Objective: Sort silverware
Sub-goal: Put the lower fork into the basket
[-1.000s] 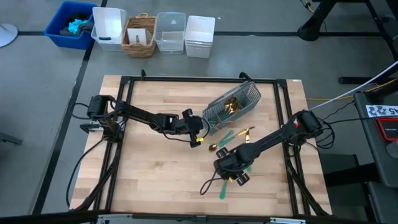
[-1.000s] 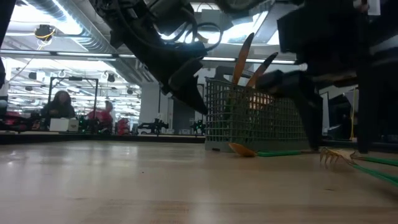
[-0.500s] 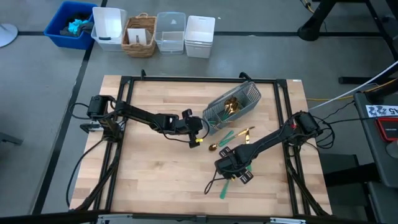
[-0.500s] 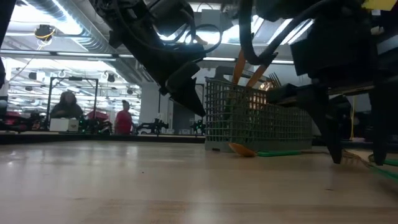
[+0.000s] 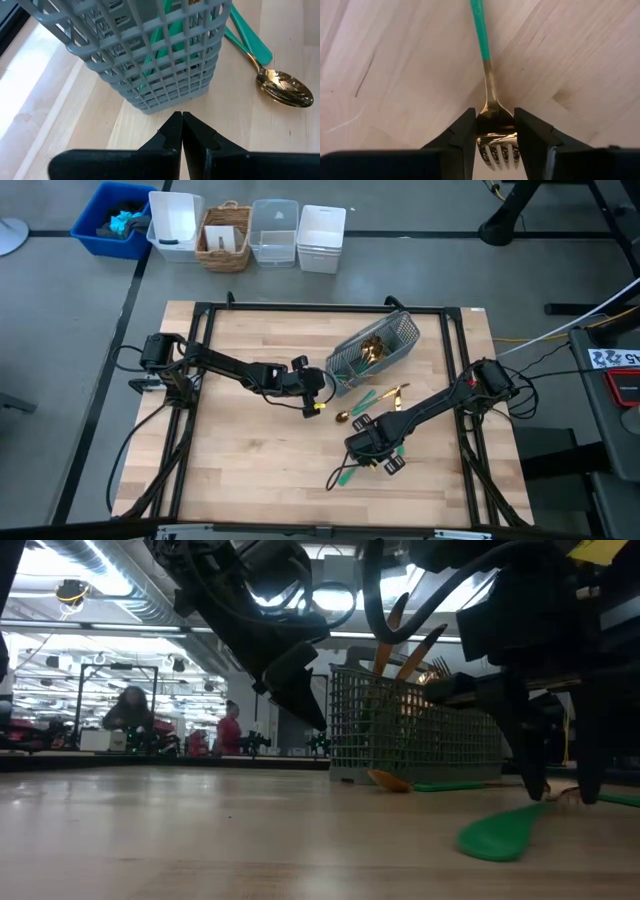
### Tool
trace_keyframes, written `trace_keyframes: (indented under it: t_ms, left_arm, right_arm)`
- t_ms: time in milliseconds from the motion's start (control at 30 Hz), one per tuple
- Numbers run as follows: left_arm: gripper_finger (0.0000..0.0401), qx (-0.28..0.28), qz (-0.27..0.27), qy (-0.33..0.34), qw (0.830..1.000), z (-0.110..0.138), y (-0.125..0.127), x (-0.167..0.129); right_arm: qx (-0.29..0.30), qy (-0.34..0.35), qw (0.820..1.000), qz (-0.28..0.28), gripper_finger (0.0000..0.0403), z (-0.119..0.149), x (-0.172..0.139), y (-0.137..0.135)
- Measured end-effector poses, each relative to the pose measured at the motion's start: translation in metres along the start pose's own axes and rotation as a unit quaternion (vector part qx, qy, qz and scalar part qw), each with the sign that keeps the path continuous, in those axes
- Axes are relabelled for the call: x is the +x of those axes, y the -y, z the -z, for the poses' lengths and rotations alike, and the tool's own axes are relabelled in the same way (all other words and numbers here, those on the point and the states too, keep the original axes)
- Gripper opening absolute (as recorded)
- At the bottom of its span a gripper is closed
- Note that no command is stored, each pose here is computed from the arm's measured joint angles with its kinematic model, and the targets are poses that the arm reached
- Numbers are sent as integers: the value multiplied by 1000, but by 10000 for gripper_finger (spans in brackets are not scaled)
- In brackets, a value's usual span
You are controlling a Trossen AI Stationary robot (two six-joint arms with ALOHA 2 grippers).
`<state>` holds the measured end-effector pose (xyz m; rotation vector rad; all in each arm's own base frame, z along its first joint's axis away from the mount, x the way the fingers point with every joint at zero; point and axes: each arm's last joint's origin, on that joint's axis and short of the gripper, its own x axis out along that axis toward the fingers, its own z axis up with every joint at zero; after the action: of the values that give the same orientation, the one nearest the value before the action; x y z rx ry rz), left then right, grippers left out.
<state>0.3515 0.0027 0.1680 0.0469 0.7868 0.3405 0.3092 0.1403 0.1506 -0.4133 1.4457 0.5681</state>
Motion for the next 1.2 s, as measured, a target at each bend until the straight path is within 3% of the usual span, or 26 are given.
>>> trace_keyframes:
  t_ms: [333,567,733,967,1200]
  left_arm:
    - [4,-3,5,15,1000,-8,-1,-17]
    - [4,7,13,31,999,-15,-2,-44]
    - [4,13,10,47,999,-21,-7,-60]
    - [4,17,-7,50,999,-23,-15,-77]
    - [4,24,-11,41,999,-22,-17,-81]
  right_arm:
    - [3,-17,1000,-6,119,-2,-9,-1]
    - [4,-69,997,31,122,-2,-29,0]
    - [-1,-133,988,74,122,1,-50,1]
    - [-19,-239,958,155,123,10,-88,1]
    - [-10,-220,939,265,123,12,-113,7]
